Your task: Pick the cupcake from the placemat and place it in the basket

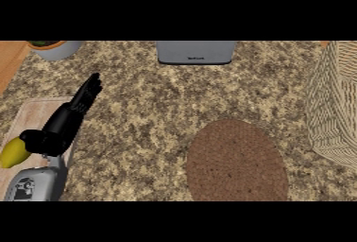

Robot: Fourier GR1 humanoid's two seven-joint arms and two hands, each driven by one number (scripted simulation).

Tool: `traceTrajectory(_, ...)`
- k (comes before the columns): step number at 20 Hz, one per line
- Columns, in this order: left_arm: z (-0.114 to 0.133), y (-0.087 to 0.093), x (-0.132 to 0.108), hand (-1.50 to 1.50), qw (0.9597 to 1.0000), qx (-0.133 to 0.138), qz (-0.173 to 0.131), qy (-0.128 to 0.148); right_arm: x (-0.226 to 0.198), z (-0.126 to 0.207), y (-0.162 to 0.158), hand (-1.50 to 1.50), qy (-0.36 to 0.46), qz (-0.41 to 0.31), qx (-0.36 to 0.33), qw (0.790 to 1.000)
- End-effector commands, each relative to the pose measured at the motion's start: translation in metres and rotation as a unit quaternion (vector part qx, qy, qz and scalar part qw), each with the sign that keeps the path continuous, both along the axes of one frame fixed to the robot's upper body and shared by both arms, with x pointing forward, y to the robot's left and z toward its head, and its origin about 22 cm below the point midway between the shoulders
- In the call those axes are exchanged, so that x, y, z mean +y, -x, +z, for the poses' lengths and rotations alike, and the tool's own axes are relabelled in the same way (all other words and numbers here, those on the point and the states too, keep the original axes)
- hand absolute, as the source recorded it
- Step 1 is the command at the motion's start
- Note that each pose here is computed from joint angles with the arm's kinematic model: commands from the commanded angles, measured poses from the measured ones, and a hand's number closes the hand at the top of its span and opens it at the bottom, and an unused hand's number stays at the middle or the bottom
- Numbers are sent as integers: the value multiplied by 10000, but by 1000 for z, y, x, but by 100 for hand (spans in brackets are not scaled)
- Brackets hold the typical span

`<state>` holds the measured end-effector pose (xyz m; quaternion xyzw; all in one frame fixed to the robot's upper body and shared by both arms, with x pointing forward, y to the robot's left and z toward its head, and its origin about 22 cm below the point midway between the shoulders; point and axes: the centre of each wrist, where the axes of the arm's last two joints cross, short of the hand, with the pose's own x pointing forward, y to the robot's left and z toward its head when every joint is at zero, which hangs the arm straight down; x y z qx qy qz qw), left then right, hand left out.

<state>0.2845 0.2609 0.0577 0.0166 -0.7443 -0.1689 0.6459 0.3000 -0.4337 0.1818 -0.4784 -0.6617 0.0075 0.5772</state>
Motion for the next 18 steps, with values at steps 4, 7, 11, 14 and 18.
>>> traceTrajectory(4, -1, 4, -6, 0, 10000, 22, -16, 4, -22, -41, -23, 150, 338, -147, -136, 9992)
traceTrajectory(7, 0, 23, -6, 0, 10000, -21, -56, -24, -27, -43, -21, 150, -65, -678, -757, 9948)
traceTrajectory(11, 9, 6, 12, 0, 10000, 35, -62, -28, -49, -35, -35, -150, -222, -533, -772, 9953)
traceTrajectory(14, -8, 12, -1, 0, 10000, -37, -63, -35, -58, -22, -37, -150, 58, -386, -813, 9959)
traceTrajectory(18, 5, 0, 17, 0, 10000, -30, -14, -70, -60, -23, -32, -150, 39, -158, -875, 9960)
